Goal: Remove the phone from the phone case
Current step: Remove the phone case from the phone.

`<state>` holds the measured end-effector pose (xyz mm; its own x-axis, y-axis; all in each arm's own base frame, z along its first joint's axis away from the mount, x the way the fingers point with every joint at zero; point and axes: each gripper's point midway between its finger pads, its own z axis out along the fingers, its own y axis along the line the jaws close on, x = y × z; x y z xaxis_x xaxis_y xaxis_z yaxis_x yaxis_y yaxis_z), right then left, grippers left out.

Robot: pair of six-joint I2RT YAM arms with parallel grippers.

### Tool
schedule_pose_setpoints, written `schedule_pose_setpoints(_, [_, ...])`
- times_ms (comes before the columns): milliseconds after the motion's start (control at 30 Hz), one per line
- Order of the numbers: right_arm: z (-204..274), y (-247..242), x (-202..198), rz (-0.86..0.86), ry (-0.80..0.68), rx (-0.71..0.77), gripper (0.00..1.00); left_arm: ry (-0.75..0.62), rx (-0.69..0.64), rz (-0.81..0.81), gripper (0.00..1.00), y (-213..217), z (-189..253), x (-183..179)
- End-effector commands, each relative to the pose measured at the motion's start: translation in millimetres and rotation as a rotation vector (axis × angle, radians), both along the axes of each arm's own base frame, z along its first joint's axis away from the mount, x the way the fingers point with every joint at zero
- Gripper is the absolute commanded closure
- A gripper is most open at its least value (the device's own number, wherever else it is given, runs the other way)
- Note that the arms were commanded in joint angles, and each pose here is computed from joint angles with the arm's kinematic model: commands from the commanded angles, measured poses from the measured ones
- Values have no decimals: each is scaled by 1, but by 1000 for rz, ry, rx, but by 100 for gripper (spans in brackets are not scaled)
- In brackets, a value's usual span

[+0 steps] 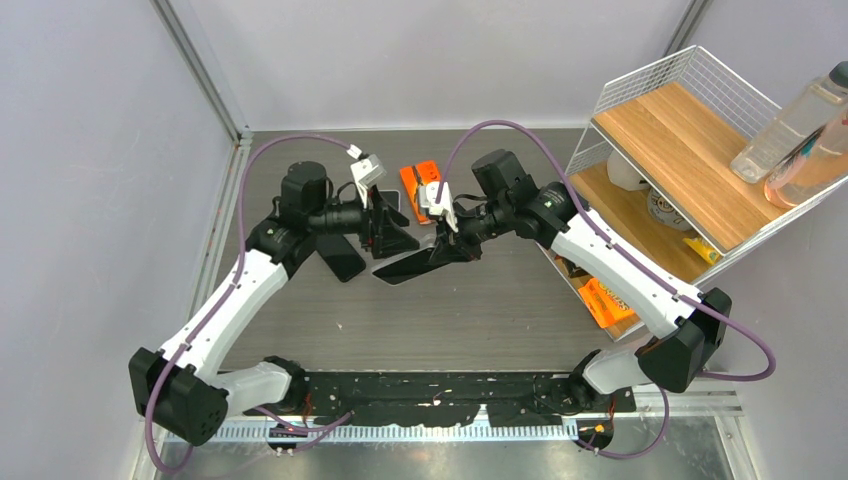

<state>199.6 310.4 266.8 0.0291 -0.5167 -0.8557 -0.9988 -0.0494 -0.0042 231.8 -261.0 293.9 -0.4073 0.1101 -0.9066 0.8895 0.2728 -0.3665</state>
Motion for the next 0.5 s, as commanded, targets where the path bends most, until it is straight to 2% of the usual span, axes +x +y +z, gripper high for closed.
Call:
schedule_pose_setpoints(0, [32, 10, 3, 26, -74, 93, 95, -28, -9, 2, 30, -5, 2, 4])
schedule_pose_setpoints(167, [32, 9, 2, 28, -74, 94, 95, -28, 27, 15, 35, -9, -8, 7])
schedule_pose_setpoints(367, [32, 8, 0, 32, -82, 94, 95, 3, 49, 13, 53, -13, -20, 12])
schedule_pose_setpoints(467, [32, 7, 0, 29, -87, 92, 95, 21, 49, -14, 57, -17, -23, 9])
